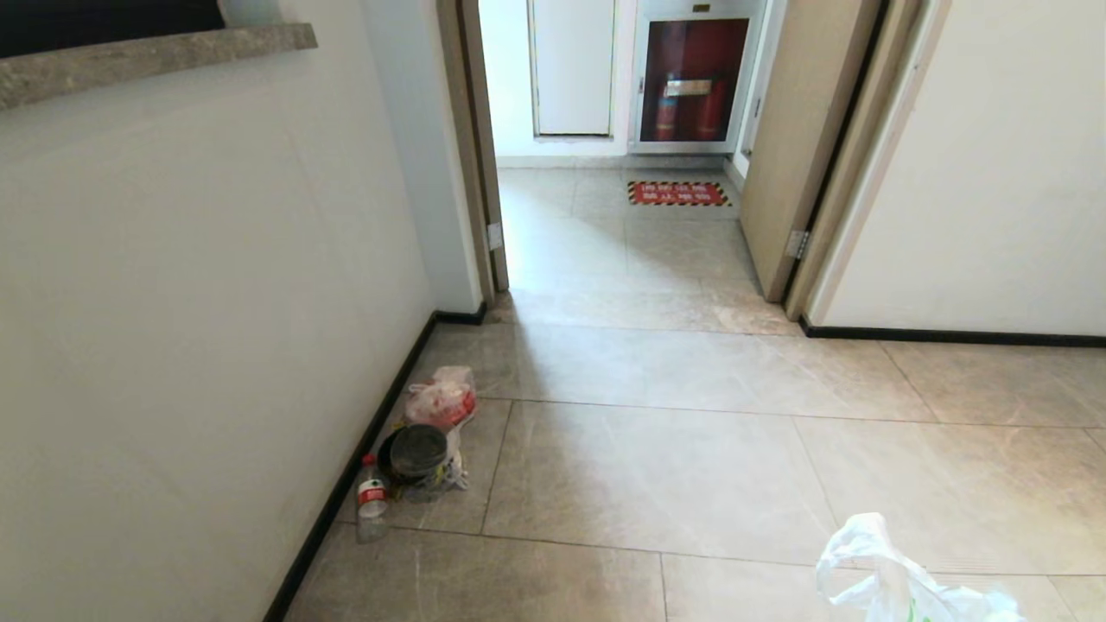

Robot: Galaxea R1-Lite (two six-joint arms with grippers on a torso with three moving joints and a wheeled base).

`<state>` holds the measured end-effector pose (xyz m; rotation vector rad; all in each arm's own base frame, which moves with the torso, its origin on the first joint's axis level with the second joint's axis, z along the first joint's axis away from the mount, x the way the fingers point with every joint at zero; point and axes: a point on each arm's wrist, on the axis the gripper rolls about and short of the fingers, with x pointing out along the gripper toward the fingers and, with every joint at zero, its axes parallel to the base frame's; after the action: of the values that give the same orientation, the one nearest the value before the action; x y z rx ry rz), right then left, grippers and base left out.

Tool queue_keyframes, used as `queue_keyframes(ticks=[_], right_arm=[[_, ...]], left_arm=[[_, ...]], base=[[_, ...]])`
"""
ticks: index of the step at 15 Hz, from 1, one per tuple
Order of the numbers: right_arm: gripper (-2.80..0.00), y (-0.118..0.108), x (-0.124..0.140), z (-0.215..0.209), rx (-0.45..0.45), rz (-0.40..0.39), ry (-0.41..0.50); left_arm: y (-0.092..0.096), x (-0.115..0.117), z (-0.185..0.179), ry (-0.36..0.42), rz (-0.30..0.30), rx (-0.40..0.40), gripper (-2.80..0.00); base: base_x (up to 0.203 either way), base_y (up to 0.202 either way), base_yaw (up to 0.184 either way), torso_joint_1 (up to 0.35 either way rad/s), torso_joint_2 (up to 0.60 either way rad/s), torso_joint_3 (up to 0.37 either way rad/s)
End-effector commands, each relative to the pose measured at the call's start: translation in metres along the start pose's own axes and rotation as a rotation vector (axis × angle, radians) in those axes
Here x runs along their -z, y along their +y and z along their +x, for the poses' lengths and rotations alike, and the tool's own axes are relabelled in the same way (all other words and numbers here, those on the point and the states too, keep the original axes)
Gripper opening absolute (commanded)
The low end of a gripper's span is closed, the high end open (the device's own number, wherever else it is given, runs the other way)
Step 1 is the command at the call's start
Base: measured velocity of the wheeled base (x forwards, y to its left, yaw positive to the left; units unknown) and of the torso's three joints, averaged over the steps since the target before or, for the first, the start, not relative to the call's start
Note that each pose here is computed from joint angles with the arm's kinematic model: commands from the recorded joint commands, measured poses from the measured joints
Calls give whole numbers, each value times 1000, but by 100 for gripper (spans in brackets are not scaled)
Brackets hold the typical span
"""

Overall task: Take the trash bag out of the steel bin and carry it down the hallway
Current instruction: Put the trash bag at the door

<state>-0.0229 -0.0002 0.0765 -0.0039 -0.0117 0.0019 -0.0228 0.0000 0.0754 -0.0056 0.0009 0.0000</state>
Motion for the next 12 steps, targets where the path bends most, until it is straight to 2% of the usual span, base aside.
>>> queue_keyframes(ticks=[1, 12], right_arm=[[-280, 0, 1, -3, -1, 0, -39], [-280, 0, 1, -3, -1, 0, -39]], left_arm=[[0, 0, 0, 2, -1, 0, -280], [0, 0, 0, 1, -1, 0, -280]], base=[[189, 0, 0, -6, 2, 6], [194, 0, 1, 0, 1, 3]])
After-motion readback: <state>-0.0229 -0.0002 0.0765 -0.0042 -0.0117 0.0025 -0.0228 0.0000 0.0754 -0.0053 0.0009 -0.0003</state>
